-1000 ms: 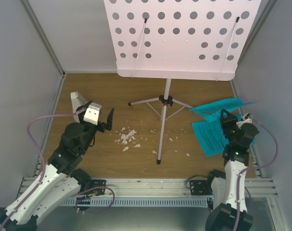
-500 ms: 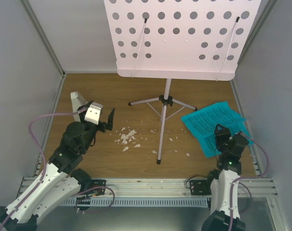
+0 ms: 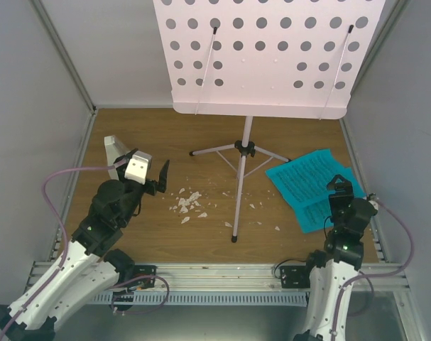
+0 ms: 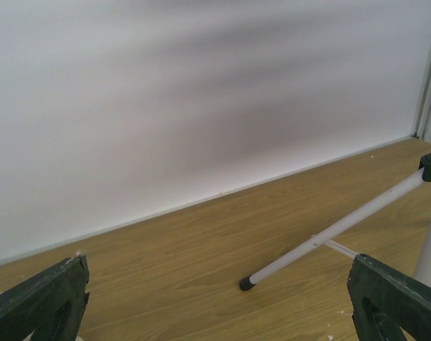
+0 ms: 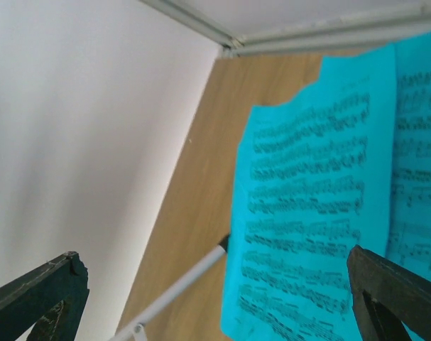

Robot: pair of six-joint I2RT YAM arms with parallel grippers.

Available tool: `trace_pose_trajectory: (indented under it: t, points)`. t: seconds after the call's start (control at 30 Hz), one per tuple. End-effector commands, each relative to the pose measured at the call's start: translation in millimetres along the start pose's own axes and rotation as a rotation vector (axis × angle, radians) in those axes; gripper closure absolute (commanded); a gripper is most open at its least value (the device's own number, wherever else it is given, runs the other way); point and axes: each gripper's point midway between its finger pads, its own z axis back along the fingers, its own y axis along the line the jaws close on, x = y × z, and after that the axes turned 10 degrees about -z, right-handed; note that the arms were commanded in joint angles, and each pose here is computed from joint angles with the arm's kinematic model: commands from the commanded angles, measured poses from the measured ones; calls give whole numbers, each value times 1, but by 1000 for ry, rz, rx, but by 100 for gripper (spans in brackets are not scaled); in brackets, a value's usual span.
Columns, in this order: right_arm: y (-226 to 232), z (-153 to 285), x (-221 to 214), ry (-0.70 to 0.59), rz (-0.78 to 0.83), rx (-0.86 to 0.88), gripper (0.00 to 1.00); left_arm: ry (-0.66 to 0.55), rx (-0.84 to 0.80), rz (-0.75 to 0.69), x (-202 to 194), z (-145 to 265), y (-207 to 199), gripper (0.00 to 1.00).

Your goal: Pack up the instrument practice props

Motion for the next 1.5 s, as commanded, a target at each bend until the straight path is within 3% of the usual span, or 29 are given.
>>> trace_pose_trajectory:
  t: [0.0,0.2,0.4,0.5,0.63,0.9,1.07,1.2,1.47]
  points:
    - [41,20,23,-92,111,67,0,-29,14,24,4,-2,2,1]
    - [119,30,6,67,387,252,0,-14,-2,23,1,-6,-2,1]
    - [146,30,-43,380,551,431,0,45,-40,57,-1,-11,-9,1]
    - [140,33,-66,508,552,490,0,57,-71,206,12,-9,-11,5]
    - [137,36,-90,586,595,551,1,57,-230,387,13,-9,-43,10]
    - [145,31,-164,799,676,626,15,120,-505,616,4,-10,-133,11]
    - [162,34,-197,830,696,730,24,140,-603,740,-2,-5,-169,16]
    - [168,24,-210,822,764,738,35,149,-632,735,0,-7,-184,20]
    - [179,25,-222,827,889,811,47,153,-679,725,7,-19,-204,24]
